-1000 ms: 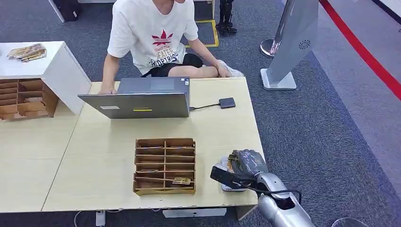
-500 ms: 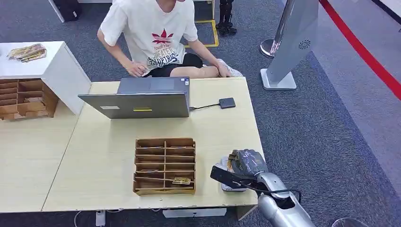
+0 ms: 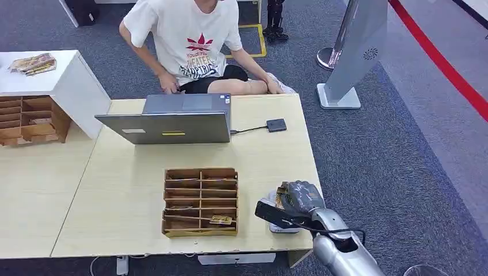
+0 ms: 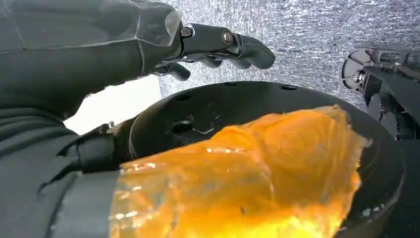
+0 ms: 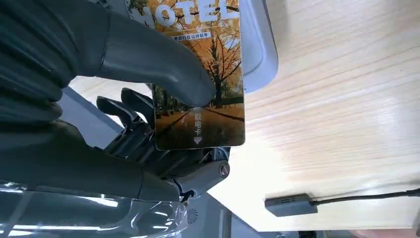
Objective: Pass the card to the sensor for recognition and then transmit it.
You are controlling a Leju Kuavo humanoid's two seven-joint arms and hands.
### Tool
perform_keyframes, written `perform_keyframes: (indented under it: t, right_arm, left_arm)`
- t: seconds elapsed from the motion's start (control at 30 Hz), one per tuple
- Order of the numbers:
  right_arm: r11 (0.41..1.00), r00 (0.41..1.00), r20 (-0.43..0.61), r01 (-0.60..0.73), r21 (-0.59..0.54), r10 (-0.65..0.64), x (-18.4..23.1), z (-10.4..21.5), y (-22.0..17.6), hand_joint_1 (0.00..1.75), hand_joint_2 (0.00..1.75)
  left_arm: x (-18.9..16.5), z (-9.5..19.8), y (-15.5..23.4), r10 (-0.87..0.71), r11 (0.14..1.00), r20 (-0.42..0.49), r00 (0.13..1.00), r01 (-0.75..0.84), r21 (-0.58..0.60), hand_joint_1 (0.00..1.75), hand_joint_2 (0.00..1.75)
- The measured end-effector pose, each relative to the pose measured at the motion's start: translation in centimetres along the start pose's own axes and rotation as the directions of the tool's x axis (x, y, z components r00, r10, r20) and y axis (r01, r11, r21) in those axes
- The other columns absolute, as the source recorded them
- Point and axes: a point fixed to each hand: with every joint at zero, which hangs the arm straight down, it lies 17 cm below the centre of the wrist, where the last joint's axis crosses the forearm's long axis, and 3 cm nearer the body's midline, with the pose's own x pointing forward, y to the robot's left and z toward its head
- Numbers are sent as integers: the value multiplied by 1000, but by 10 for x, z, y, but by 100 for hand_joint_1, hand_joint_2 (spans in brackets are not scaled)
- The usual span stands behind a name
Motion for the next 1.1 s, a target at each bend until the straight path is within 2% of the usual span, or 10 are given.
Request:
perform_keyframes:
  t: [1.1]
  right_arm:
    - [1000, 1000, -5, 6, 11, -6, -2, -1, 3, 175, 175]
  left_arm:
    - [-2, 0, 1, 6, 1000, -2, 1000, -6, 6, 0, 0]
